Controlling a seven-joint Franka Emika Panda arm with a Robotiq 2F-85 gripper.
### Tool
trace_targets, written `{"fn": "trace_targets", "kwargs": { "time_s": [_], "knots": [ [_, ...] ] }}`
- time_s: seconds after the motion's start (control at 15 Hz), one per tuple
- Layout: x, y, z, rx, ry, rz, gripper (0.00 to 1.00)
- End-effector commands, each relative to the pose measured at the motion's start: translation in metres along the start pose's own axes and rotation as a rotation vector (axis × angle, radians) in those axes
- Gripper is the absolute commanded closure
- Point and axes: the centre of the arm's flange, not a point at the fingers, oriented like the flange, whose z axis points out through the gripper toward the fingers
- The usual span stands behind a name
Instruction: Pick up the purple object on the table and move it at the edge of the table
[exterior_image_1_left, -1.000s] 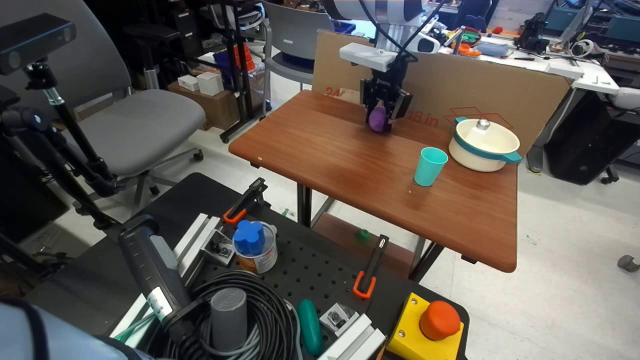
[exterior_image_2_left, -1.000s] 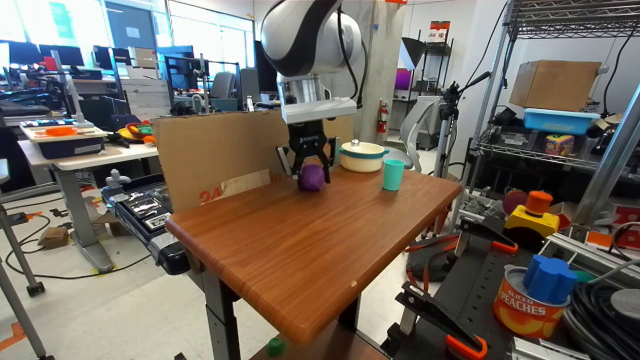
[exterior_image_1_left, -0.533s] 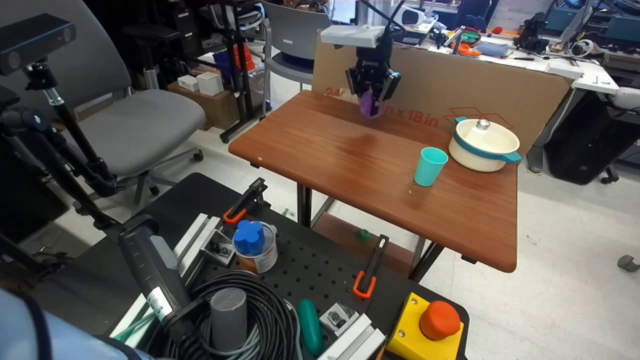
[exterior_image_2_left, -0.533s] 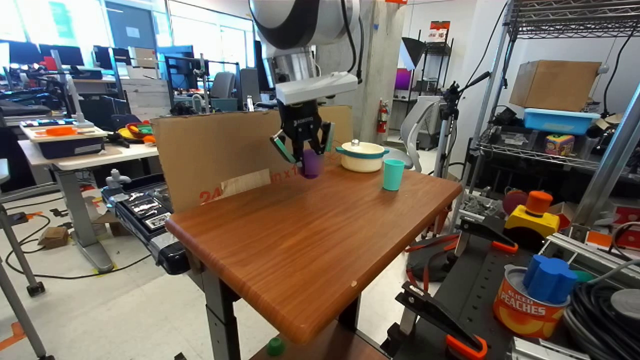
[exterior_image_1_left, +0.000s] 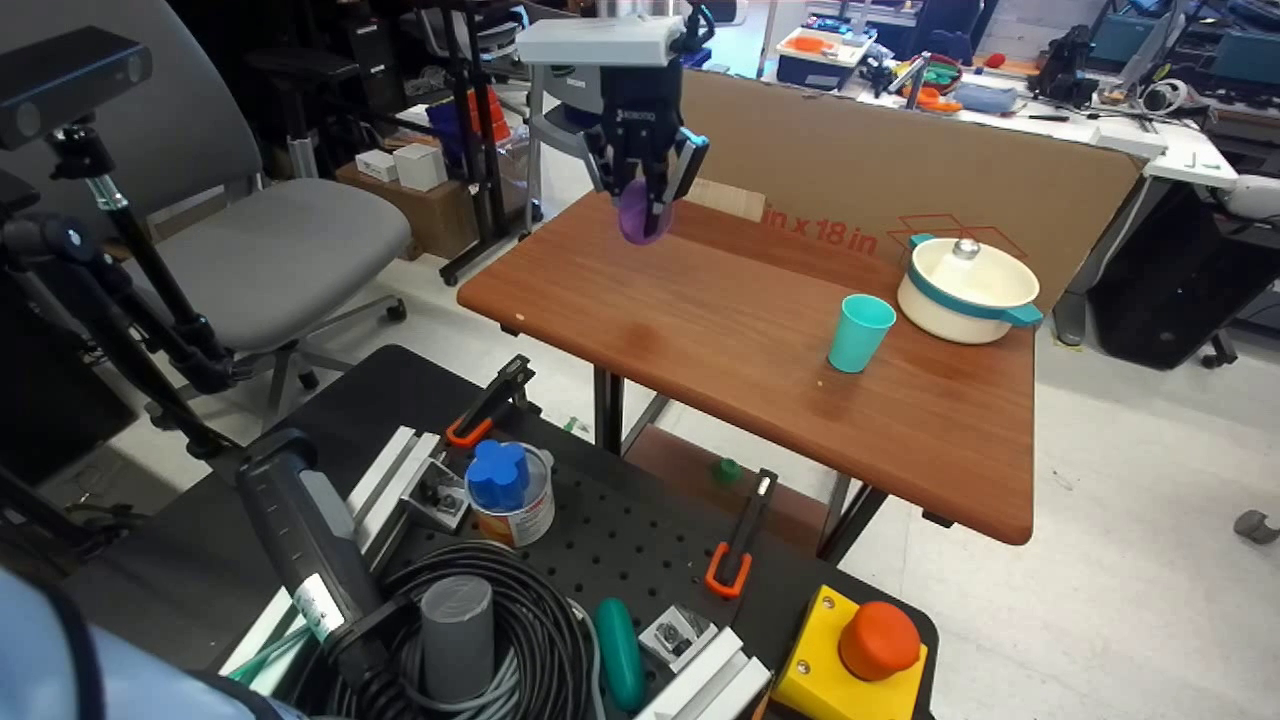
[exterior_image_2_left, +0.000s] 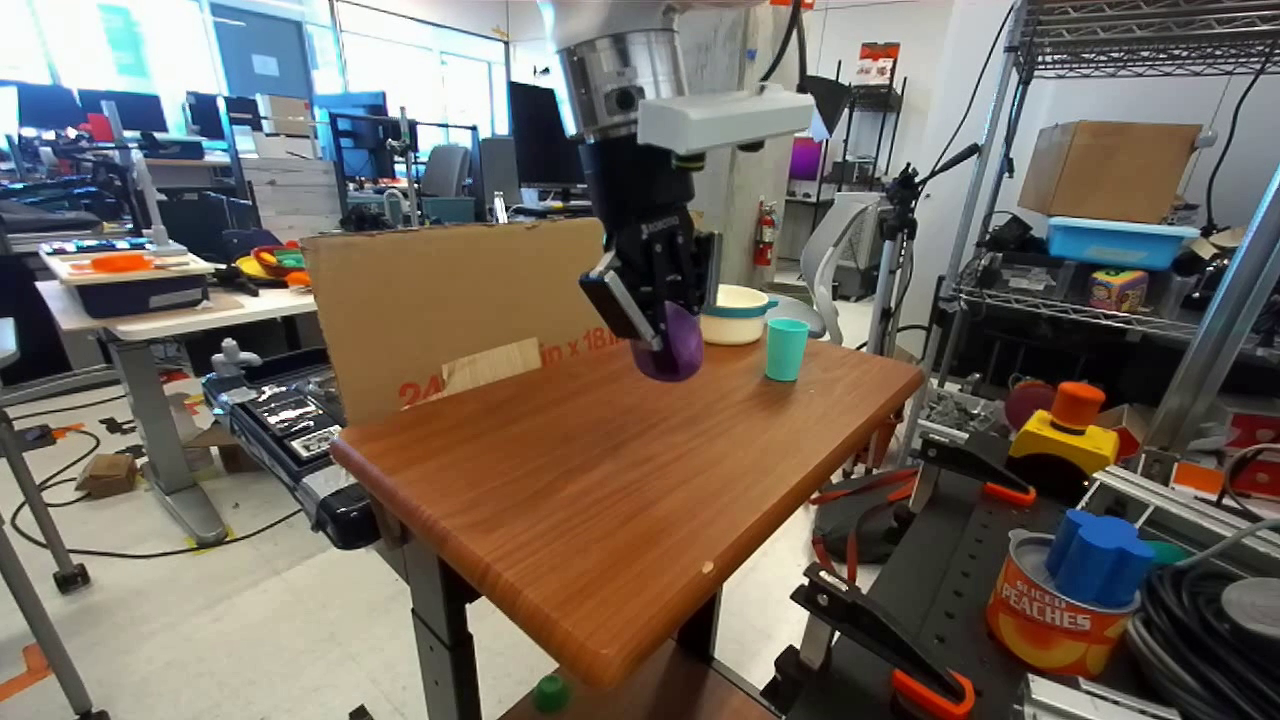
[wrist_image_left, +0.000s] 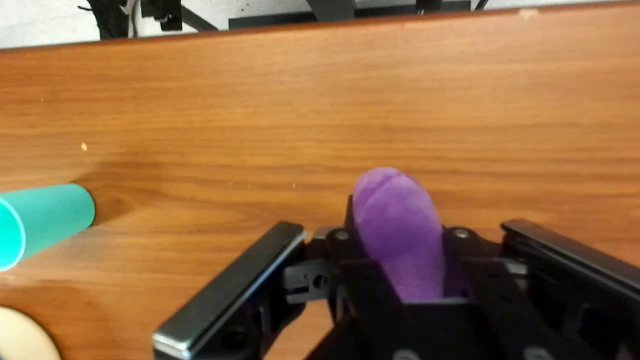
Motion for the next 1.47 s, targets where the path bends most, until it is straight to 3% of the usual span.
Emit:
{"fn": "trace_targets", "kwargs": {
  "time_s": [0.0, 0.4, 0.47, 0.53, 0.67, 0.87, 1.07, 1.27, 1.4],
  "knots": [
    [-0.028, 0.001, 0.027, -0.010, -0.029, -0.039, 0.94],
    [-0.020, 0.011, 0.070, -0.022, -0.126, -0.032, 0.94],
    [-0.018, 0.012, 0.076, -0.028, -0.136, -0.031, 0.81],
    [-0.014, 0.011, 0.082, -0.031, -0.147, -0.028, 0.52],
    [-0.006, 0.010, 0.091, -0.033, -0.162, -0.020, 0.44],
    [-0.006, 0.012, 0.093, -0.034, -0.167, -0.016, 0.23],
    [-0.035, 0.019, 0.070, -0.031, -0.120, -0.025, 0.01],
    [-0.082, 0.026, 0.025, 0.004, -0.075, -0.050, 0.00],
    [-0.099, 0.031, -0.004, 0.098, 0.009, -0.009, 0.00]
  ]
}}
